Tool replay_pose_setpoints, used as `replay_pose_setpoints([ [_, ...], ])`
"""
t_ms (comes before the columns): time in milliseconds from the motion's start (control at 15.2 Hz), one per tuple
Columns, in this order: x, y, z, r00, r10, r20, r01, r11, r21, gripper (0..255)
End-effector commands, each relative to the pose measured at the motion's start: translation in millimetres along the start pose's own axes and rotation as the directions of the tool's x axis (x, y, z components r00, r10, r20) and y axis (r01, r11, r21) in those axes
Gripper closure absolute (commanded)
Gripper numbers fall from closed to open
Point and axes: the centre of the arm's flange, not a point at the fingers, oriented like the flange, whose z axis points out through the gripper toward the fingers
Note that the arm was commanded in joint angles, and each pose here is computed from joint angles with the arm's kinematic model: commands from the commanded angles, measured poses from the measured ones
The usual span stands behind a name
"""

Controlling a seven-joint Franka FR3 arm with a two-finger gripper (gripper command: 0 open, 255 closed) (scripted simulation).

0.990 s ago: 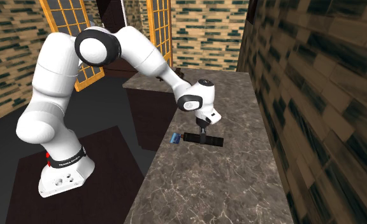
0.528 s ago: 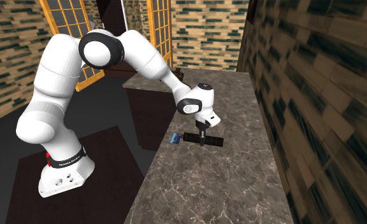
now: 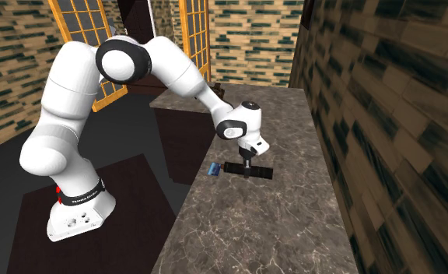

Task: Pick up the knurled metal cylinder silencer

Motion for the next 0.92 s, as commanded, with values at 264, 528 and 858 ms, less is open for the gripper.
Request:
replay_pose_setpoints([
  [264,0.4,-0.9,-28.7,1.0,0.0,0.0,0.0,1.0,0.0,255],
  [528,0.7,-1.6,-49.8,1.0,0.0,0.0,0.0,1.0,0.0,255],
  [858,1.2,-2.5,-76.2,1.0,0.0,0.0,0.0,1.0,0.0,255],
])
